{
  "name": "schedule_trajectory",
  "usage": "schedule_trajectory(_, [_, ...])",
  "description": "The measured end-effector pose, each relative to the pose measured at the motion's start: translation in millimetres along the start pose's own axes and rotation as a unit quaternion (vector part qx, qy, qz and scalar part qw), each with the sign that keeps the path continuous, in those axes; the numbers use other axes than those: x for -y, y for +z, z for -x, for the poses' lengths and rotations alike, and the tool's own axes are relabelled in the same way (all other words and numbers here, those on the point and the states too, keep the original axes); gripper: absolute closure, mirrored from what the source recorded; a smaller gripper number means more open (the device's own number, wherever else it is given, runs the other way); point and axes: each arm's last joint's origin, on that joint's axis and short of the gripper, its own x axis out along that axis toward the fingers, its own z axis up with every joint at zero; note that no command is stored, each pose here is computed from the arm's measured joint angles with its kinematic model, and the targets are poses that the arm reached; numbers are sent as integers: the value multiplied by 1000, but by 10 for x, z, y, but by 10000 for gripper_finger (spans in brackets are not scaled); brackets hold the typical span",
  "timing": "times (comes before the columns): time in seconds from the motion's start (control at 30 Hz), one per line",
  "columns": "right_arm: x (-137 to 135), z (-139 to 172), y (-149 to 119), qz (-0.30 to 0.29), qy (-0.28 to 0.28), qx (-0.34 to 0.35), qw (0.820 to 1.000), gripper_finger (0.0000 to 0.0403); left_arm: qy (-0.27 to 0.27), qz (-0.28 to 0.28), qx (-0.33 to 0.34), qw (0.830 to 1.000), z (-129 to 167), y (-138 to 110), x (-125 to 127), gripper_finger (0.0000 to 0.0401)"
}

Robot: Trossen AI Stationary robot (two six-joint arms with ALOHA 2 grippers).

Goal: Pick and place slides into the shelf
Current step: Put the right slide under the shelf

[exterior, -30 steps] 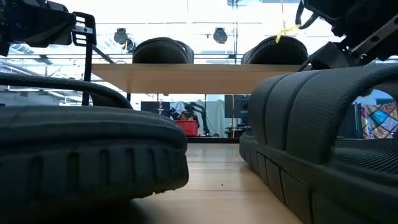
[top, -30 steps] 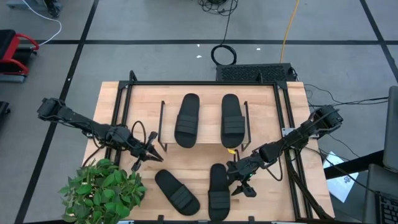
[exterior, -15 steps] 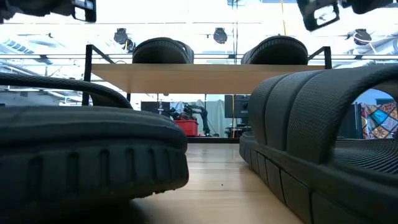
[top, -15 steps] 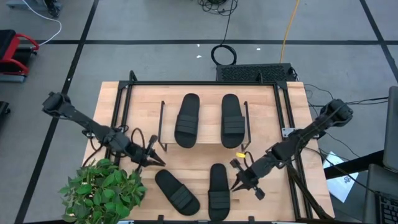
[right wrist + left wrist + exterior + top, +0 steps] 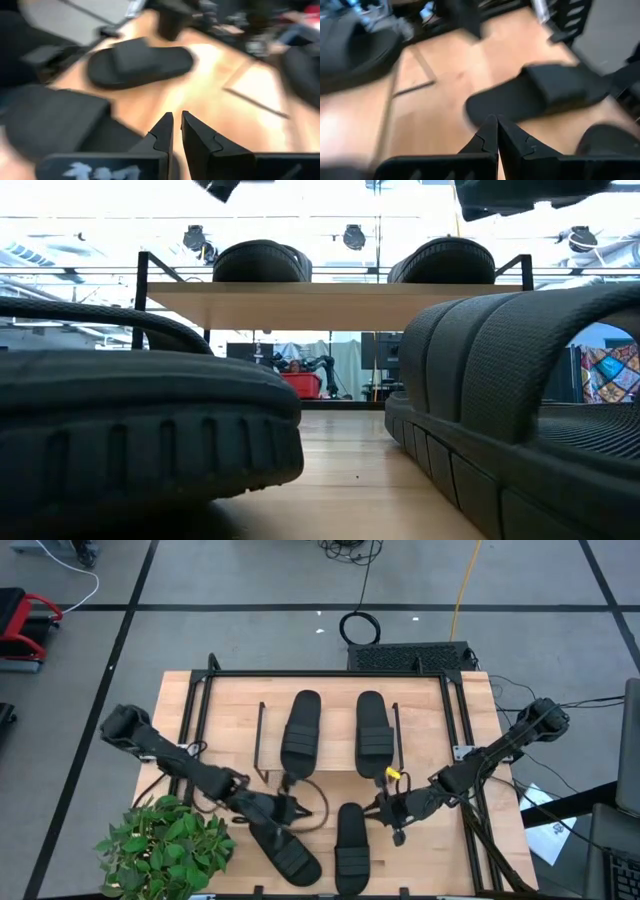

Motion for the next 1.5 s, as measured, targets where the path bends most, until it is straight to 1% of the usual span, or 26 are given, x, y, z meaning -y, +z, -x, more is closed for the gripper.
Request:
schedule_trajectory(0.1, [38, 90, 62, 0, -48, 13, 999, 387, -5, 4, 7, 1000, -165, 162, 87, 398])
schedule_trajectory(0.23, [83, 267, 170, -2, -77, 43, 996, 400, 4, 23, -4, 1000, -424, 310, 193, 398])
schedule_trajectory(0.37, [124, 429, 241, -3, -110, 62, 992, 400, 16, 36, -34, 999, -751, 314, 300, 398])
schedule_trajectory(0.47, [144, 513, 247, -8, -131, 58, 990, 400, 18, 36, -50, 998, -993, 293, 397, 399])
schedule_trajectory(0.6, [130, 576, 235, -17, -139, 51, 989, 402, 11, 42, -57, 997, -1238, 309, 588, 398])
schedule_trajectory(0.67, [107, 580, 222, -18, -135, 53, 989, 402, 11, 35, -63, 997, -1305, 347, 689, 400])
schedule_trajectory(0.73, [76, 576, 183, -13, -130, 50, 990, 402, 24, 29, -70, 997, -1331, 418, 771, 398])
schedule_trajectory(0.8, [53, 573, 152, -8, -126, 47, 991, 402, 26, 32, -79, 996, -1314, 505, 828, 392])
schedule_trajectory(0.9, [36, 575, 141, -6, -123, 46, 991, 402, 13, 42, -78, 996, -1261, 642, 899, 378])
schedule_trajectory(1.0, [34, 576, 142, -7, -123, 47, 991, 402, 4, 25, -71, 997, -1246, 677, 1007, 351])
schedule_trajectory(1.1, [33, 577, 140, -6, -123, 46, 991, 402, 1, 0, -72, 997, -1219, 653, 1101, 309])
schedule_trajectory(1.2, [33, 577, 138, -5, -123, 46, 991, 403, -11, -8, -69, 998, -1208, 628, 1160, 255])
schedule_trajectory(1.3, [33, 577, 138, -5, -122, 46, 991, 403, -22, -34, -66, 997, -1207, 581, 1217, 195])
schedule_trajectory(1.4, [34, 576, 138, -5, -122, 46, 991, 403, -13, -39, -63, 997, -1214, 541, 1240, 141])
schedule_trajectory(1.5, [33, 576, 138, -7, -122, 46, 991, 403, -5, -48, -68, 997, -1242, 483, 1218, 97])
